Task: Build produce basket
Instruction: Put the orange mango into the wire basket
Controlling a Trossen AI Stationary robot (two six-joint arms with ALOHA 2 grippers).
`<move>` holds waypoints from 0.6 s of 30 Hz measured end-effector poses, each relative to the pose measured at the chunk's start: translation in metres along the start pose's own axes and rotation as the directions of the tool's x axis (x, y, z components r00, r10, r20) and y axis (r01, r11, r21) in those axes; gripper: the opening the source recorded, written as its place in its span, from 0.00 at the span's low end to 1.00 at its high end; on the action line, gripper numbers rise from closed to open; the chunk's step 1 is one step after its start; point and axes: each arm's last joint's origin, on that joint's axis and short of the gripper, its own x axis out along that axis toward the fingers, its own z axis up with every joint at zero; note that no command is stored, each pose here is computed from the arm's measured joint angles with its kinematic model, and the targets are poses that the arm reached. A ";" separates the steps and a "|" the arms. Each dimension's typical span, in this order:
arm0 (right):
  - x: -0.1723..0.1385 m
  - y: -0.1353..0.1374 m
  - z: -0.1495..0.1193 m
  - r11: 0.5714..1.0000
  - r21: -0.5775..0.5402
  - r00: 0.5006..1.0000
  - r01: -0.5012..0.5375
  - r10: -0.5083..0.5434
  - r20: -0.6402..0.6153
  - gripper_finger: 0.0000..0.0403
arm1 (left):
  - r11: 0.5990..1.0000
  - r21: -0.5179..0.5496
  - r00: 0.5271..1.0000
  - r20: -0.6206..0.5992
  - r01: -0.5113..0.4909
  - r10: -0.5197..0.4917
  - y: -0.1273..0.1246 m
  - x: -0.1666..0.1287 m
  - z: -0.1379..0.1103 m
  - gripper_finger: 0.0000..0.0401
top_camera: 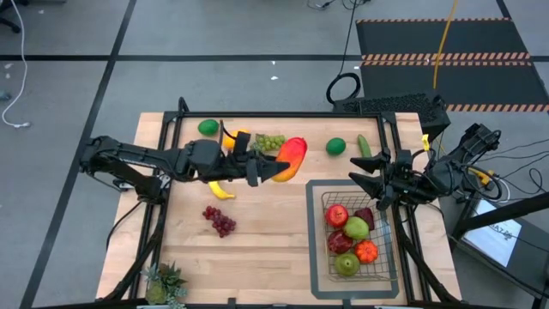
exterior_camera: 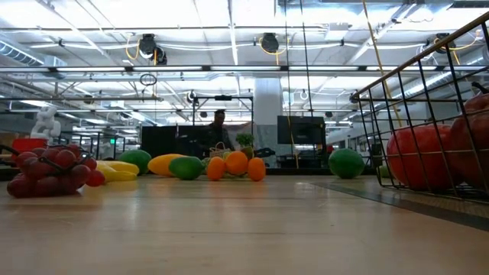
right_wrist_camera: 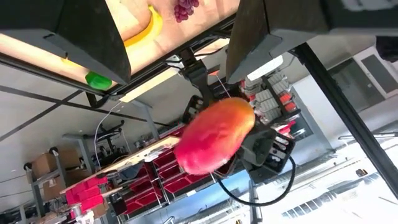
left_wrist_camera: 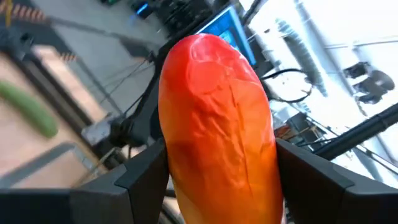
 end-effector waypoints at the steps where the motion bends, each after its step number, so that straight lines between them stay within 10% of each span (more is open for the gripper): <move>1: 0.000 0.000 0.000 1.000 0.005 1.000 -0.002 0.002 0.003 0.65 | 1.000 0.022 1.000 0.012 0.014 -0.014 -0.001 0.000 0.001 0.66; 10: -0.002 0.001 0.004 0.987 0.135 0.996 -0.086 0.089 -0.010 0.65 | 0.947 0.317 0.987 0.128 0.050 -0.094 -0.006 0.001 0.018 0.66; 18: -0.002 0.002 0.003 0.958 0.271 0.995 -0.094 0.103 -0.019 0.65 | 0.800 0.600 0.981 0.167 -0.026 -0.094 -0.001 0.002 0.027 0.66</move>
